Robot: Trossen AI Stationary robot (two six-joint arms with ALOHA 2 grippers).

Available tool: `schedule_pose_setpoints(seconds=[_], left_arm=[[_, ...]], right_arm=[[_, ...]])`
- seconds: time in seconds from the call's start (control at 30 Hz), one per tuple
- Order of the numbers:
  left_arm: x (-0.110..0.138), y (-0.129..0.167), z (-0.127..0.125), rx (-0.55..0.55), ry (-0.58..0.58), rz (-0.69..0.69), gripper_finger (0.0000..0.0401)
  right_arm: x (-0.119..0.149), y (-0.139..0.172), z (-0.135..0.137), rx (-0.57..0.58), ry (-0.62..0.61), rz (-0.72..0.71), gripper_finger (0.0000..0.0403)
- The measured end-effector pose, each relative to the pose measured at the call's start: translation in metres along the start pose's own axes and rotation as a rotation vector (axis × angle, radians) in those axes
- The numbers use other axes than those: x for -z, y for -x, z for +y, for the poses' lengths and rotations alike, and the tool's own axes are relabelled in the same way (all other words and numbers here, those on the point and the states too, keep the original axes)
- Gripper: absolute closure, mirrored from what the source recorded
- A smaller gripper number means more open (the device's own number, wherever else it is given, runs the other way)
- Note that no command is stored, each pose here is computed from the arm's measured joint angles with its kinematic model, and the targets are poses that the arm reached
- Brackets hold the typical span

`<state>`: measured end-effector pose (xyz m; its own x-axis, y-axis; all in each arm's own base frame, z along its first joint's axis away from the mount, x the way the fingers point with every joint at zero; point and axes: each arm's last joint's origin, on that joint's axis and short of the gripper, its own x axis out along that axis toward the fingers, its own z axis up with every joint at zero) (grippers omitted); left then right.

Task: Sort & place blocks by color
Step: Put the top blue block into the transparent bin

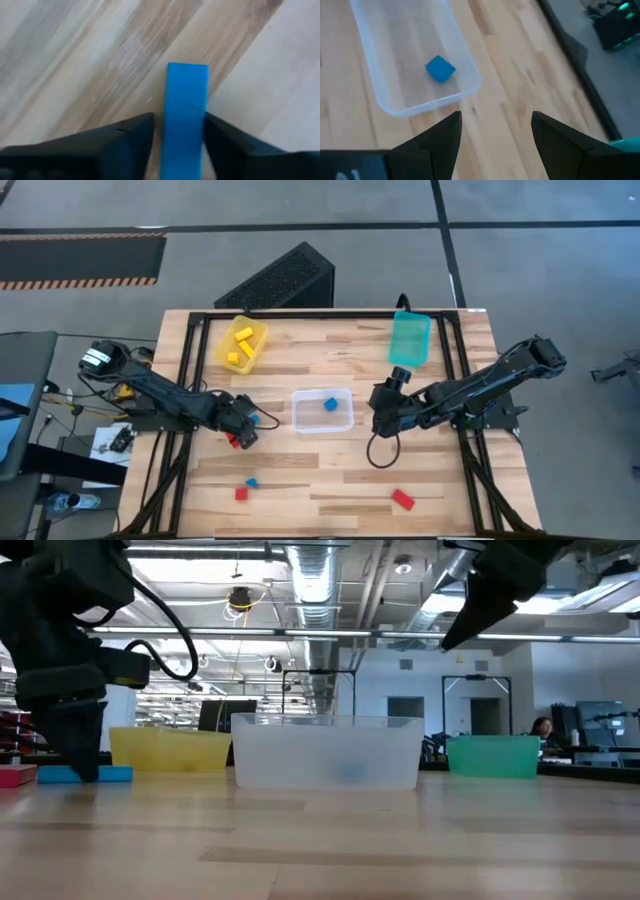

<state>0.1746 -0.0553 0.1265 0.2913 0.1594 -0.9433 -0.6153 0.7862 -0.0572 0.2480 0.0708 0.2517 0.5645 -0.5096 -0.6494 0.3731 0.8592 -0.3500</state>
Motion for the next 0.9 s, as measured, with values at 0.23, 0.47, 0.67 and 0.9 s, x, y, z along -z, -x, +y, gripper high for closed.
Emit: schedule_pose_setpoints(seconds=[0.23,0.47,0.67,0.9], left_arm=[[-0.028,0.015,-0.023,0.111,-0.136,-0.152,0.0340],[-0.076,0.058,-0.059,0.164,-0.409,-0.549,0.0314],[-0.109,0.077,-0.071,0.256,-0.456,-0.806,0.0322],[-0.130,0.016,-0.082,0.272,-0.418,-0.763,0.0292]], right_arm=[[0.001,0.002,-0.002,0.016,-0.004,-0.001,0.0143],[0.008,0.003,-0.012,0.224,-0.035,-0.017,0.0143],[0.014,0.004,-0.015,0.250,-0.050,0.018,0.0143],[0.019,0.014,-0.011,0.325,-0.075,-0.063,0.0143]])
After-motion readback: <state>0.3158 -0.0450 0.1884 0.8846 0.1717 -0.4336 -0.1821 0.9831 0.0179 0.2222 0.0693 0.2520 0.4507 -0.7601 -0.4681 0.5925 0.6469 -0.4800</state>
